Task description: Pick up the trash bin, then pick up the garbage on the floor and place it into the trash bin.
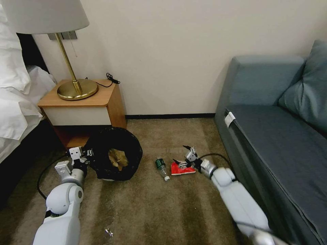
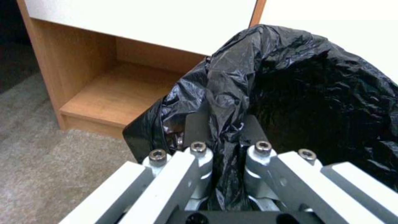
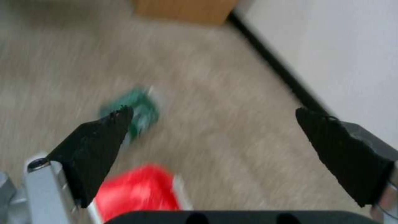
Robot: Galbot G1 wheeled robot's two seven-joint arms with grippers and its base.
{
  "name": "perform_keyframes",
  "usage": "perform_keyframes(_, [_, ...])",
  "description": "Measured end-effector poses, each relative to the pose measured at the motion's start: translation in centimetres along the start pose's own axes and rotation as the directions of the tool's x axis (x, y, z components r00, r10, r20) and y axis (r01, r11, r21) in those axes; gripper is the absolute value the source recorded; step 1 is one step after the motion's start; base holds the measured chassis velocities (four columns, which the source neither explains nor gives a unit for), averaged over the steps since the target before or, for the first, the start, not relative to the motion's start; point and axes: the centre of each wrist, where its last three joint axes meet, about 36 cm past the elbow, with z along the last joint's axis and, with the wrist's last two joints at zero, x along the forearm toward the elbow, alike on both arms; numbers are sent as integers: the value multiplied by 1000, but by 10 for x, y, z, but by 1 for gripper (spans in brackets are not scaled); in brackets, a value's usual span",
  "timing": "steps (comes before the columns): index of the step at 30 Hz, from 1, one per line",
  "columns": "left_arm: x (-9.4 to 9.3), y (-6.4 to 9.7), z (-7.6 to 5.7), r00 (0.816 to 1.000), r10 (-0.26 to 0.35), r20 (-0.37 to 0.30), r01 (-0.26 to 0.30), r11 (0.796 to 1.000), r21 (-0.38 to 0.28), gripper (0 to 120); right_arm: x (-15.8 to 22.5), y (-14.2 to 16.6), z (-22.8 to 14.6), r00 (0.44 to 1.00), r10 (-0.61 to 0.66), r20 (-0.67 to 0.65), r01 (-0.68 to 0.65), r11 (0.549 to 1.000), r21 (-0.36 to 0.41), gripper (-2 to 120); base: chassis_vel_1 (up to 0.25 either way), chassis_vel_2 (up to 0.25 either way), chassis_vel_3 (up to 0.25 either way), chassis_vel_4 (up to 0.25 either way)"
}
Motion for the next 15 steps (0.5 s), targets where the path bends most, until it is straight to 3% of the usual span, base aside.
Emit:
perform_keyframes(12, [-9,-6,7,1000,6,-19,-6,1000,-2,4,2,-18,25,973,-65,-221,99,985,144,100,0,0,0,0])
perform_keyframes(15, [-9,-8,8,1000,8,-20,-8,1000,1,4,1,-19,27,969,-54,-240,92,985,148,100,0,0,0,0])
